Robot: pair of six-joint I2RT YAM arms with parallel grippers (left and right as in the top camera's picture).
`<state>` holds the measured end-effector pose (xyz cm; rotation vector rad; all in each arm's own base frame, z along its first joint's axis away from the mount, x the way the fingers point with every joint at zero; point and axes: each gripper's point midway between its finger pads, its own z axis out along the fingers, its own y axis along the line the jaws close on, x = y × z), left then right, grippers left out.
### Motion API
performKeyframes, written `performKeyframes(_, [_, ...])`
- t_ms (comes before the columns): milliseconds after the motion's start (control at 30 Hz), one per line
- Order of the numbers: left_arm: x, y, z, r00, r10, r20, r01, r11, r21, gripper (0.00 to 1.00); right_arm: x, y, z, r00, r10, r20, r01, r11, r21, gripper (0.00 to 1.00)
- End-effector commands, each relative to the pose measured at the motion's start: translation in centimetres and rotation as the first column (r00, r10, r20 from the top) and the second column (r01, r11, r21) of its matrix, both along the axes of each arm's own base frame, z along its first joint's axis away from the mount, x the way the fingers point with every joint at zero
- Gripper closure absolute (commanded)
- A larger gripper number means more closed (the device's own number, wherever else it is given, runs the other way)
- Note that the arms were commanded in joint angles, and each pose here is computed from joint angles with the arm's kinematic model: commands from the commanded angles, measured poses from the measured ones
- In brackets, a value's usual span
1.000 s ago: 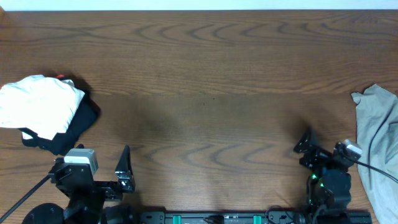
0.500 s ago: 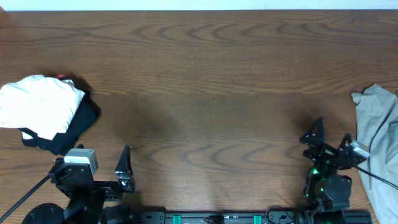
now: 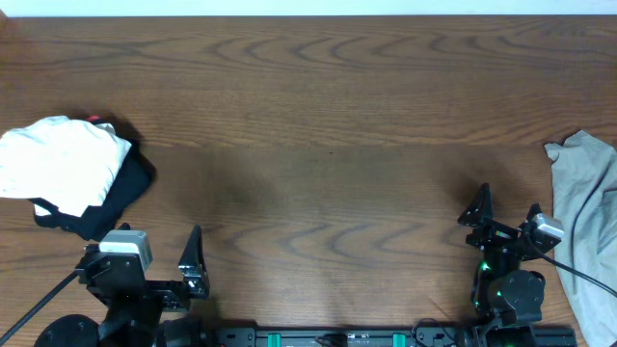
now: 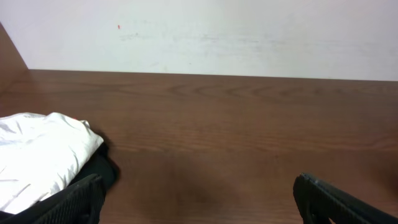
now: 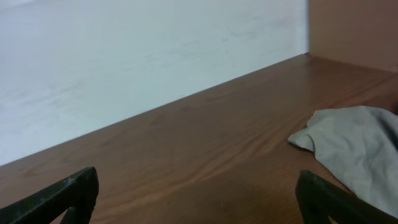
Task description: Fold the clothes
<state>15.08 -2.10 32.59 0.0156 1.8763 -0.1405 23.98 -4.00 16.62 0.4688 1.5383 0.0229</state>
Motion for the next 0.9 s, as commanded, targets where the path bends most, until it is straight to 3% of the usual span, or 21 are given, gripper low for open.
performKeyframes(0, [0.0, 0.1, -0.1, 1.0, 0.002, -0.002, -0.002, 1.0, 0.008, 0.02, 0.0, 0.0, -0.1, 1.0, 0.006, -0.007, -0.007, 1.0, -0.019, 0.01])
performKeyframes(467, [0.0, 0.0, -0.1, 1.0, -0.001, -0.003, 0.001, 1.0, 0.008, 0.02, 0.0, 0.0, -0.1, 1.0, 0.006, -0.007, -0.007, 1.0, -0.019, 0.01])
performKeyframes(767, [-0.4, -1.9, -0.2, 0.992, -0.129, -0.003, 0.129, 0.992, 0.008, 0.02, 0.0, 0.0, -0.1, 1.0, 0.006, -0.007, -0.007, 1.0, -0.019, 0.01])
performKeyframes(867, [-0.5, -1.5, -0.7, 0.993, -0.116, -0.027, 0.117, 0.993, 0.031, 0.02, 0.0, 0.0, -0.1, 1.0, 0.006, -0.007, -0.007, 1.0, -0.019, 0.01])
